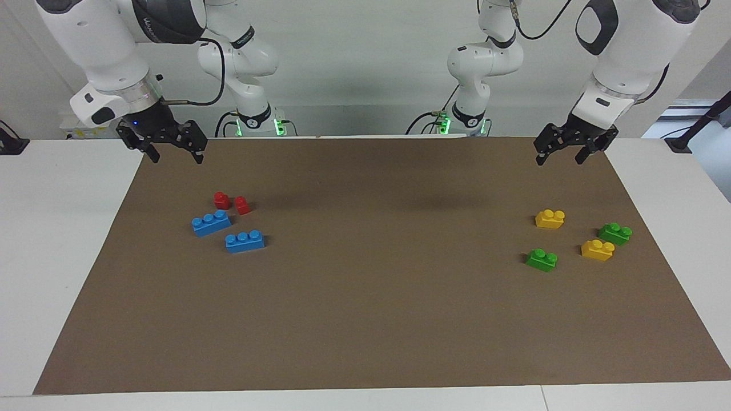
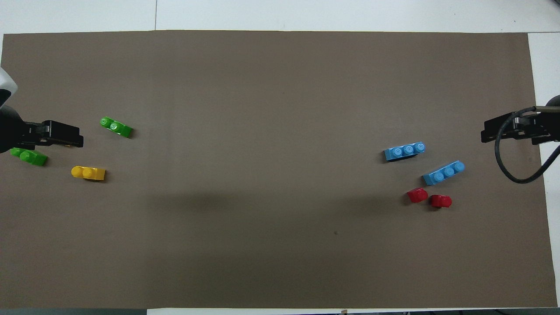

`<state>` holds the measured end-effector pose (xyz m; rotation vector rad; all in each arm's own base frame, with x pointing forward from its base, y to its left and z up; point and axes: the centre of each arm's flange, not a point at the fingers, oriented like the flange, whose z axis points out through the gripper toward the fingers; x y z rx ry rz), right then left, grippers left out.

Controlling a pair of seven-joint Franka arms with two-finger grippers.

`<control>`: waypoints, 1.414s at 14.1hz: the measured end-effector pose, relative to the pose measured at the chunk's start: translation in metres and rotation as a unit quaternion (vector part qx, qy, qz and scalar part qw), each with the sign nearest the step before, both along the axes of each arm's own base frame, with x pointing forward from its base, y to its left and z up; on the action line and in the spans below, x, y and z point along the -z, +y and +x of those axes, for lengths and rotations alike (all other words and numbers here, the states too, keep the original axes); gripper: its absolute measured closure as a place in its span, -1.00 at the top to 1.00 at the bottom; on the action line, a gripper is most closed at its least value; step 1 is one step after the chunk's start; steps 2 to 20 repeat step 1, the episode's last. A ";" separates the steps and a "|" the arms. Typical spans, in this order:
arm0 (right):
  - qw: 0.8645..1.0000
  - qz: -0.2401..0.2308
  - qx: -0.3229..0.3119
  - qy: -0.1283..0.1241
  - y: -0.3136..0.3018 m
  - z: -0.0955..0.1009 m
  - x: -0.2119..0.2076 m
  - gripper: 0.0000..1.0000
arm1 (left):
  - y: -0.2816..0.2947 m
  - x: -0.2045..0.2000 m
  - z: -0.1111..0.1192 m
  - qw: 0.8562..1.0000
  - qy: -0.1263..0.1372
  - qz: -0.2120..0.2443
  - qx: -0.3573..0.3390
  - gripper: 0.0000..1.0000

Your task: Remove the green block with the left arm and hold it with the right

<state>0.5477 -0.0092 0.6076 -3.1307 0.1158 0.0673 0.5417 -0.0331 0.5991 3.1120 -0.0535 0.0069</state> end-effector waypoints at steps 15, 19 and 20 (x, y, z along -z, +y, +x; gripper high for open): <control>1.000 0.000 0.000 0.000 0.000 0.000 0.000 1.00 | 0.000 0.000 0.000 1.000 0.000 0.000 0.000 1.00; 1.000 0.000 0.000 0.000 0.000 0.000 0.000 1.00 | 0.000 0.000 0.000 1.000 0.000 0.000 0.000 1.00; 1.000 0.000 0.000 0.000 0.000 0.000 0.000 1.00 | 0.000 0.000 0.000 1.000 0.000 0.000 0.000 1.00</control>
